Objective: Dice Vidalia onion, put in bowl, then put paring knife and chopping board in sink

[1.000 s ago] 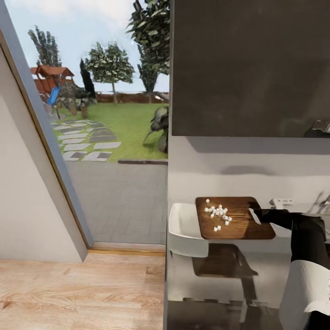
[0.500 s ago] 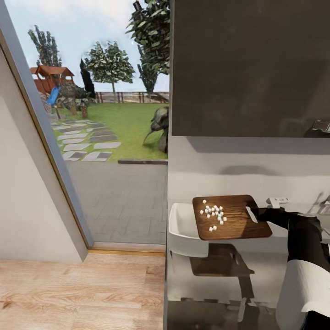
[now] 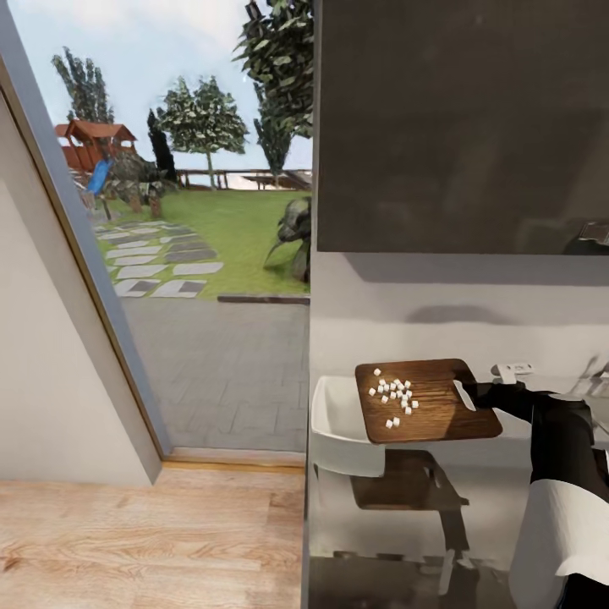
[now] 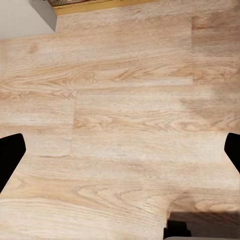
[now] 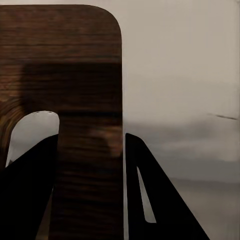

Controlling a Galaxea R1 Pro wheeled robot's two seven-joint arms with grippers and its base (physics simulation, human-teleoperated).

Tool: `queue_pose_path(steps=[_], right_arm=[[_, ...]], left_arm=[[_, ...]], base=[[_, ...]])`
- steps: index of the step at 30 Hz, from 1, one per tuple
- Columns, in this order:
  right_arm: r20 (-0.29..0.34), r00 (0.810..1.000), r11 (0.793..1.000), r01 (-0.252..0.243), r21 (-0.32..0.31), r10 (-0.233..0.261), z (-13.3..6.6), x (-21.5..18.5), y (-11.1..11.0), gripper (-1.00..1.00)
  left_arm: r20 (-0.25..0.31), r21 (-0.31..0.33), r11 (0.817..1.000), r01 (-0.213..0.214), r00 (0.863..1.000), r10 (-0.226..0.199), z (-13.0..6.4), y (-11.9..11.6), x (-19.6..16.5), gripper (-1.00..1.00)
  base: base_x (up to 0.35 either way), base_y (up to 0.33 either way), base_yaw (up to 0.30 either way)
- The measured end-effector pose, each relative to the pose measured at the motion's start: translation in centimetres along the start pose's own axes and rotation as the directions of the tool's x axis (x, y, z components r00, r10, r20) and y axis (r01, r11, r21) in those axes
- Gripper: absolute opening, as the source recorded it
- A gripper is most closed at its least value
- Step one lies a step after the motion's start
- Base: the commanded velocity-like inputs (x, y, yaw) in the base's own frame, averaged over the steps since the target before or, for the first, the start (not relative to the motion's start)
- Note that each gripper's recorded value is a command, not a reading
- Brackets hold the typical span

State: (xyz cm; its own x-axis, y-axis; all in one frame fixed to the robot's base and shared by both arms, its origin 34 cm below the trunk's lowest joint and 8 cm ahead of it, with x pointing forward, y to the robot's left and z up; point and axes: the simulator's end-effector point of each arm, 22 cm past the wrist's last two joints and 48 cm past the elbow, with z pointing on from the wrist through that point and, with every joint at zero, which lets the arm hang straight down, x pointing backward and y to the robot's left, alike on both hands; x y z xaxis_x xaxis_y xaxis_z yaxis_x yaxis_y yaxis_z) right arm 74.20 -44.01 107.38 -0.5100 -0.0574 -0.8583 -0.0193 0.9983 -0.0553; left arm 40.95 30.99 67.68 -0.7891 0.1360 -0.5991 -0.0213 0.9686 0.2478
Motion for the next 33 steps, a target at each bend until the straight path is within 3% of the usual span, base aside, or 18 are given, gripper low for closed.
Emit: queue_pose_path(steps=[33], right_arm=[[0.0, 1.0, 1.0, 0.007, -0.003, -0.007, 0.09, -0.05, 0.22, -1.0]], left_arm=[[0.0, 0.0, 1.0, 0.0, 1.0, 0.0, 0.01, 0.0, 0.0, 1.0]], base=[[0.013, 0.0, 0.0]])
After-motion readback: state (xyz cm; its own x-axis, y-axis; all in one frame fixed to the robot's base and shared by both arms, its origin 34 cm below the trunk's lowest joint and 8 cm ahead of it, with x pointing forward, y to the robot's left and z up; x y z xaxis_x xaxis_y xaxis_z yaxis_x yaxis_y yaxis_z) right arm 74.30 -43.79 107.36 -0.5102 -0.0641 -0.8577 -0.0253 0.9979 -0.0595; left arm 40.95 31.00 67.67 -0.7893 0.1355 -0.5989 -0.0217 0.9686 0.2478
